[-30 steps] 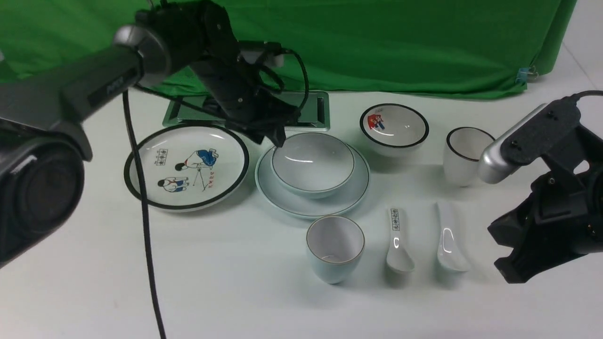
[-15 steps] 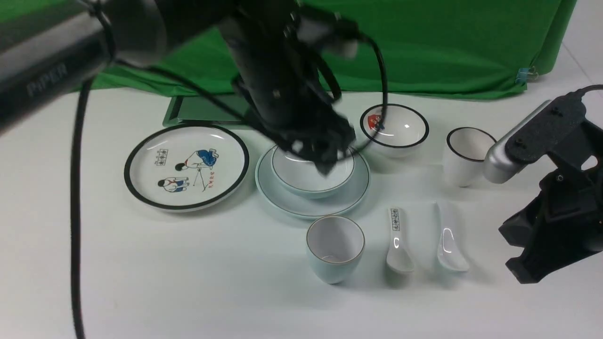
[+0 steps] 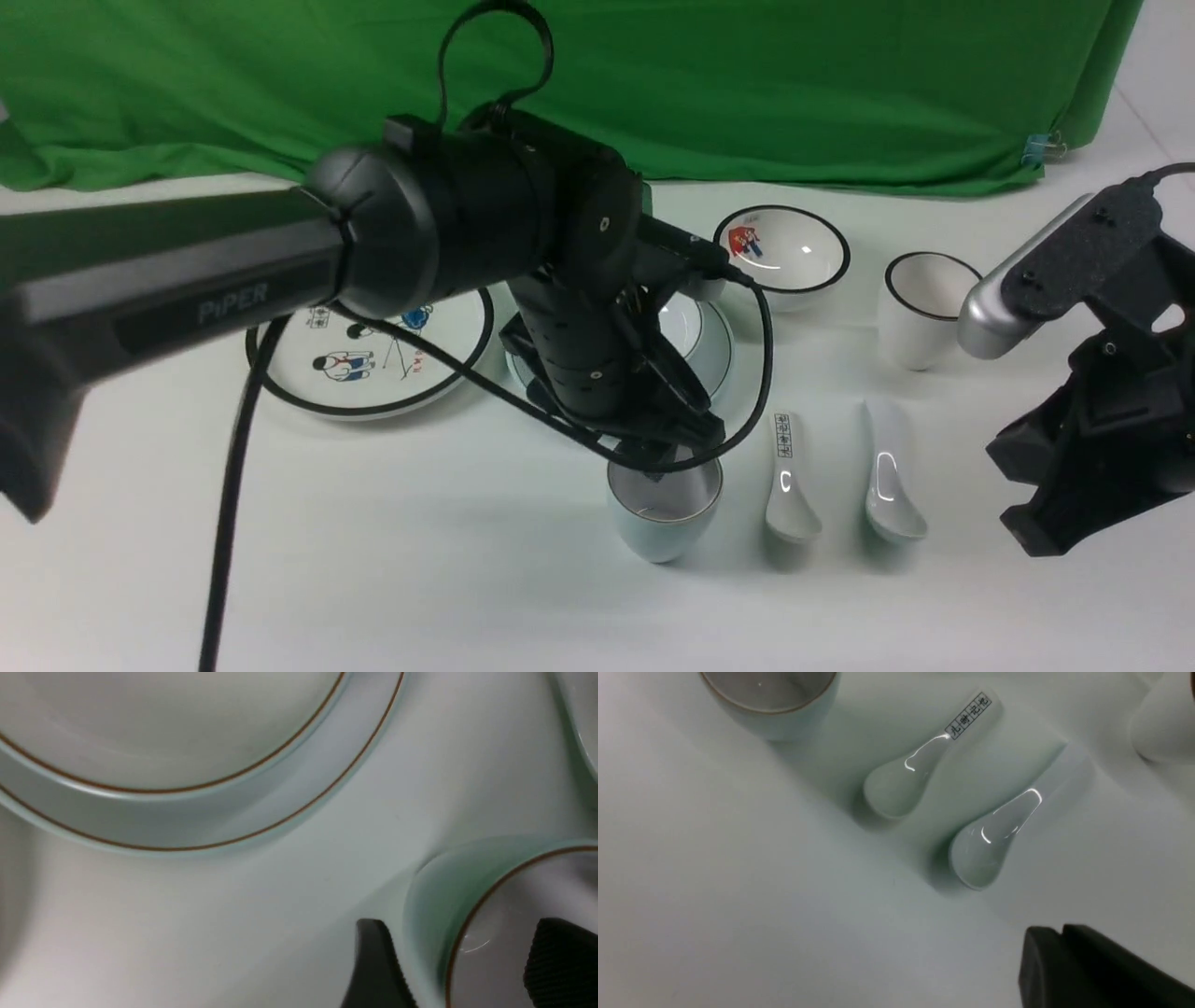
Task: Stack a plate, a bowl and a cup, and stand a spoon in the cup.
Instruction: Use the left arm to grab a blue teacup, then use the left arm to put the blue teacup into the blue rice bowl in the middle
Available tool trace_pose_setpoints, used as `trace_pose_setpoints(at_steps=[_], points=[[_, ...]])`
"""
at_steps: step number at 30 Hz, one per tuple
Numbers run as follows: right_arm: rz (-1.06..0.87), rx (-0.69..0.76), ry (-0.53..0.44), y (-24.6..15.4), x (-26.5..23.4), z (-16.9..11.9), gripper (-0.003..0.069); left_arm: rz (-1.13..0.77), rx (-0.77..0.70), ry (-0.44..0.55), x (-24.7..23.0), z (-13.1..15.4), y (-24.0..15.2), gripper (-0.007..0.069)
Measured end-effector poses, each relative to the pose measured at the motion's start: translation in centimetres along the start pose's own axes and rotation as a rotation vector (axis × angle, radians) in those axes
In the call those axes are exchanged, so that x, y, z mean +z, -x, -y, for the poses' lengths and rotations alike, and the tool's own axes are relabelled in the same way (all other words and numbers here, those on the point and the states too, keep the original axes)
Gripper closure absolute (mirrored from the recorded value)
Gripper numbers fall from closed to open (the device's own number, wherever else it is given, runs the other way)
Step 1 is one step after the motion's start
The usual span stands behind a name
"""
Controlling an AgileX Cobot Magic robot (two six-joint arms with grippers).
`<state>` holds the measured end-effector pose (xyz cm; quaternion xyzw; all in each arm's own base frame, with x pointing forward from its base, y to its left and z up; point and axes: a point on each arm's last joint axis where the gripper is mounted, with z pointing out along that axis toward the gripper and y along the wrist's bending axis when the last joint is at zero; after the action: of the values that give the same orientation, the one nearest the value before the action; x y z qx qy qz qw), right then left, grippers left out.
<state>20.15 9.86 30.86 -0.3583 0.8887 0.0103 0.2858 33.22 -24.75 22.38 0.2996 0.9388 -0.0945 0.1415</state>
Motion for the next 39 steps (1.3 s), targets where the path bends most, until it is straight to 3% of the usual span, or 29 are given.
trace_pose_setpoints(at_steps=[3, 9, 12, 19, 21, 27, 39], points=[[0.005, -0.001, -0.003, 0.0, 0.0, 0.0, 0.0588, -0.036, 0.005, -0.023, 1.0, 0.1, -0.2, 0.034], [0.015, -0.002, -0.007, 0.1, 0.0, 0.1, 0.0587, -0.072, 0.063, 0.002, 1.4, -0.3, -0.4, 0.0622], [0.007, 0.0, -0.005, 0.1, 0.0, 0.0, 0.0587, -0.054, 0.083, 0.043, -0.5, -1.2, 0.2, 0.0632], [0.0, 0.002, -0.004, 0.0, -0.1, 0.1, 0.0587, 0.197, 0.05, 0.099, -7.8, -4.9, 4.6, 0.0632], [0.001, 0.008, -0.004, 0.2, 0.0, 0.1, 0.0587, 0.233, 0.025, 0.116, -8.4, -7.1, 6.2, 0.0632], [-0.012, 0.025, 0.0, 0.7, 0.4, 0.2, 0.0587, 0.134, -0.015, 0.124, -3.5, -10.4, 8.0, 0.0632], [-0.081, 0.046, 0.02, 0.8, 2.2, 0.2, 0.0585, 0.079, -0.052, 0.107, 0.9, -11.3, 8.8, 0.0592]])
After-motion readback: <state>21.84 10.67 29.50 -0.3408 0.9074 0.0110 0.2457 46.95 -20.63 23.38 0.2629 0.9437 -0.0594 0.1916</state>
